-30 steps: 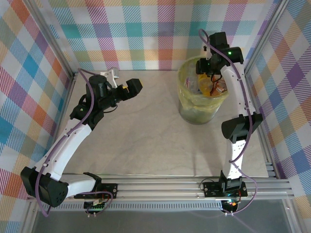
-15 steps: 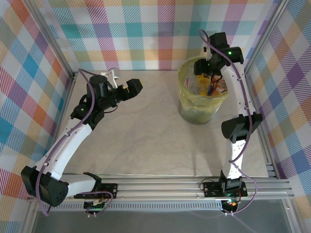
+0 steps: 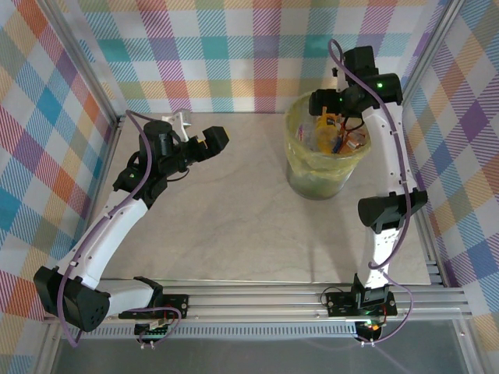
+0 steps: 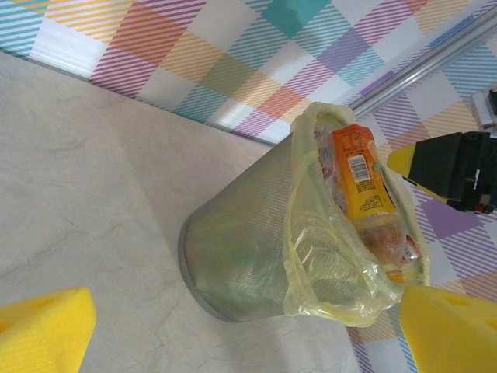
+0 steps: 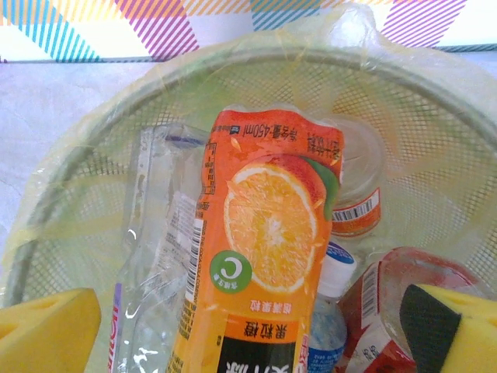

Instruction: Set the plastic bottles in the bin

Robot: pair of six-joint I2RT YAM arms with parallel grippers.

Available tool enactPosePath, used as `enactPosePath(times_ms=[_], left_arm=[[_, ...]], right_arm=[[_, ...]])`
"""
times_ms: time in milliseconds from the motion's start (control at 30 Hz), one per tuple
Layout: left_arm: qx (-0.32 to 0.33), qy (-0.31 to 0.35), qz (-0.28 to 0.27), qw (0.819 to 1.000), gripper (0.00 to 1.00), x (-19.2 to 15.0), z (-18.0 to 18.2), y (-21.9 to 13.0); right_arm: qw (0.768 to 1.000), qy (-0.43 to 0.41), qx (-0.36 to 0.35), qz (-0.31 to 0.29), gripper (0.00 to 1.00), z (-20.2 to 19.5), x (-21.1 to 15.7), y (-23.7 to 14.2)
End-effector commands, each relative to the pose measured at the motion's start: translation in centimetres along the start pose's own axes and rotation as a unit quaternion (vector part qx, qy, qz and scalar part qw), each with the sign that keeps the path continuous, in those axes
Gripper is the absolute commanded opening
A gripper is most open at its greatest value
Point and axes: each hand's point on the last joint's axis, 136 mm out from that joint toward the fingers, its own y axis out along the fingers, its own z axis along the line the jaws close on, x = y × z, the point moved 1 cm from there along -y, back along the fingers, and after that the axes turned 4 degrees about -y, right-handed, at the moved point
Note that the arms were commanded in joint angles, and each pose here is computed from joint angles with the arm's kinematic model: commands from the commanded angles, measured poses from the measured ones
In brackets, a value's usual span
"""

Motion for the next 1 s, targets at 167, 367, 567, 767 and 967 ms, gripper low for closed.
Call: enactPosePath(times_ms=[167, 367, 567, 767, 967], left_arm=[[0.02, 0.014, -0.014, 1.0, 1.0, 0.0, 0.5, -0.9], [0.056, 0.033, -0.035, 0.997, 1.0, 0.0, 1.8, -2.4], [0.089, 0.049, -0.049, 0.994, 1.0, 0.1, 2.9, -3.7], [0.112, 0.056, -0.068, 0.99, 1.0, -0.3, 4.2, -4.9], [0.139, 0.062, -0.084, 0.985, 1.0, -1.0, 6.0, -6.1]], right_arm=[[0.998, 0.036, -0.043, -0.019, 1.0, -1.8, -0.8, -4.7], [0.996, 0.063, -0.05, -0.043, 1.0, -2.4, -3.5, -7.5], [0.992, 0.097, -0.055, -0.065, 1.0, -3.1, -8.1, -10.5], [0.98, 0.152, -0.076, -0.104, 1.0, -4.7, -14.5, -12.7], [0.97, 0.161, -0.032, -0.177, 1.0, -4.3, -20.0, -12.4]])
